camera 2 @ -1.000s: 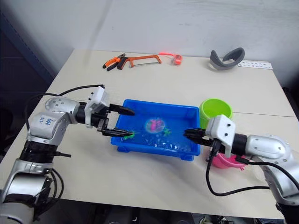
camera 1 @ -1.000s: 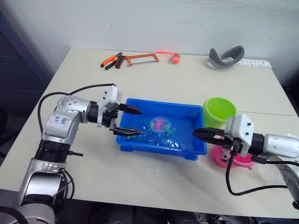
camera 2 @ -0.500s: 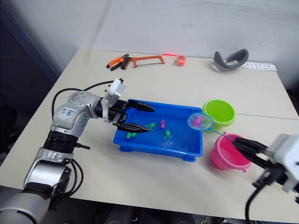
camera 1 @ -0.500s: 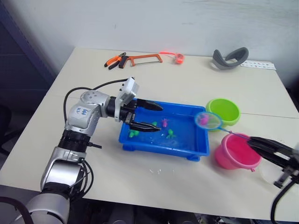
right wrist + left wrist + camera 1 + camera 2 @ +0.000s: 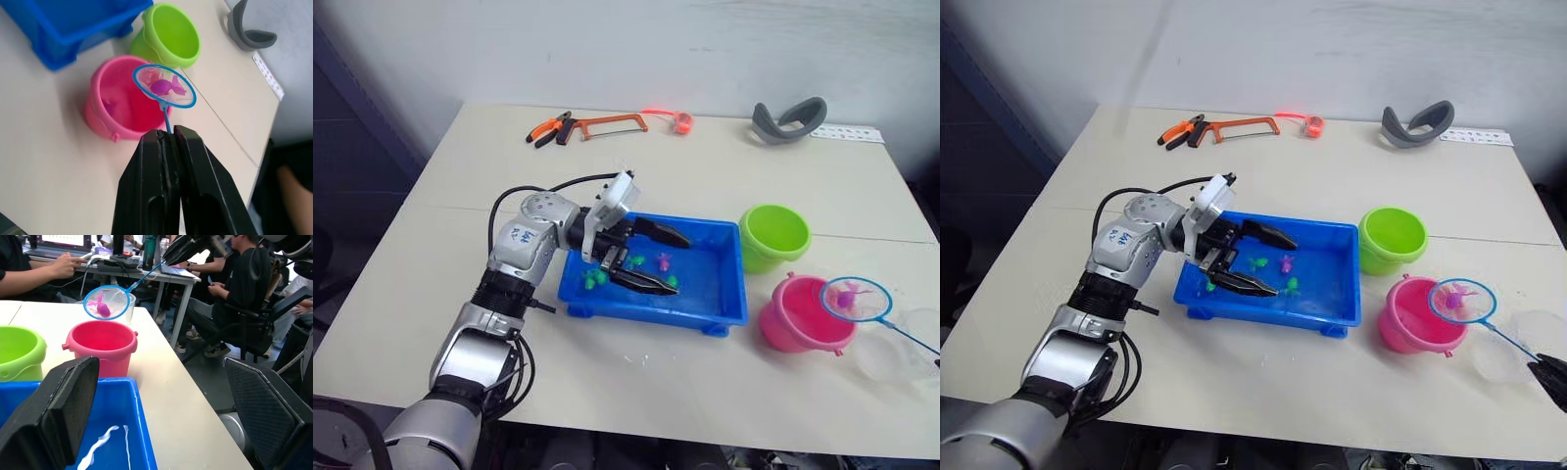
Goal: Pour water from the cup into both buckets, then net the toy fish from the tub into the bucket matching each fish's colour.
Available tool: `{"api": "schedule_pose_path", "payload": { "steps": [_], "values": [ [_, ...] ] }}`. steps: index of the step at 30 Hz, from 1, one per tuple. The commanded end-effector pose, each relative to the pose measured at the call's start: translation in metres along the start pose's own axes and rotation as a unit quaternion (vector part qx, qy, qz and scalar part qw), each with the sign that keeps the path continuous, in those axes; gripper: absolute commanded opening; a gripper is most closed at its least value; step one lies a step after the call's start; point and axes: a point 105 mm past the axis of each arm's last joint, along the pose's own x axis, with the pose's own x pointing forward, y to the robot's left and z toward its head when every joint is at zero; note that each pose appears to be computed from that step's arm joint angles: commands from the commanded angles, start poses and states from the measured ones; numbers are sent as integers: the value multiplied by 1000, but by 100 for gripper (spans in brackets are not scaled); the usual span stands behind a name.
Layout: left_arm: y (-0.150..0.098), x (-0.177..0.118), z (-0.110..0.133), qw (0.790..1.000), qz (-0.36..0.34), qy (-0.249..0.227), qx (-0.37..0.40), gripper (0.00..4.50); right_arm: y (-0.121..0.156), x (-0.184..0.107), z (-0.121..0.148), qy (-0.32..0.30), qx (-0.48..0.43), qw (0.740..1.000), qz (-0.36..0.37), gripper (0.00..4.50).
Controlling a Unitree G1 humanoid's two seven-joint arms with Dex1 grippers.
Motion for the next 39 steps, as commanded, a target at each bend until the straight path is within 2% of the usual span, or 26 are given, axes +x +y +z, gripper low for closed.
{"api": "schedule_pose_path", "payload": {
  "steps": [1,4,9,12,15,16,18,21,23,27,29,32,35,39],
  "values": [
    [-1,1,12,1000,-7,4,30,444,3,2,-11,28,-181,983,9,0],
    [-1,-1,12,999,-4,5,31,444,10,6,-22,35,-362,930,40,0],
    [-1,-4,12,999,4,7,32,444,-1,7,-18,-5,-476,879,-18,0],
    [0,-5,11,999,9,9,33,444,-3,9,-21,-12,-518,855,-22,0],
    [0,-6,11,999,12,9,33,444,-10,7,-28,-15,-496,868,-33,0],
    [0,-8,10,999,17,12,32,444,-14,7,-27,-26,-456,888,-50,0],
    [1,-11,7,999,23,18,30,444,-18,7,-24,-44,-399,913,-64,0],
    [4,-22,0,998,46,31,22,444,-21,14,-9,-92,-265,957,-74,0],
    [6,-33,-6,997,70,42,13,444,-26,29,11,-142,-140,978,-66,0],
    [6,-50,-12,993,102,56,-1,444,-22,54,47,-205,-4,979,-6,0],
    [6,-63,-16,989,129,67,-11,444,-14,72,68,-238,55,968,56,0],
    [3,-81,-22,983,162,85,-20,444,-1,98,88,-248,111,952,138,0],
    [-2,-91,-23,979,180,96,-21,444,6,122,92,-229,111,951,175,0],
    [-7,-96,-21,975,195,100,-21,444,2,146,93,-214,56,960,169,0]
  ]
}}
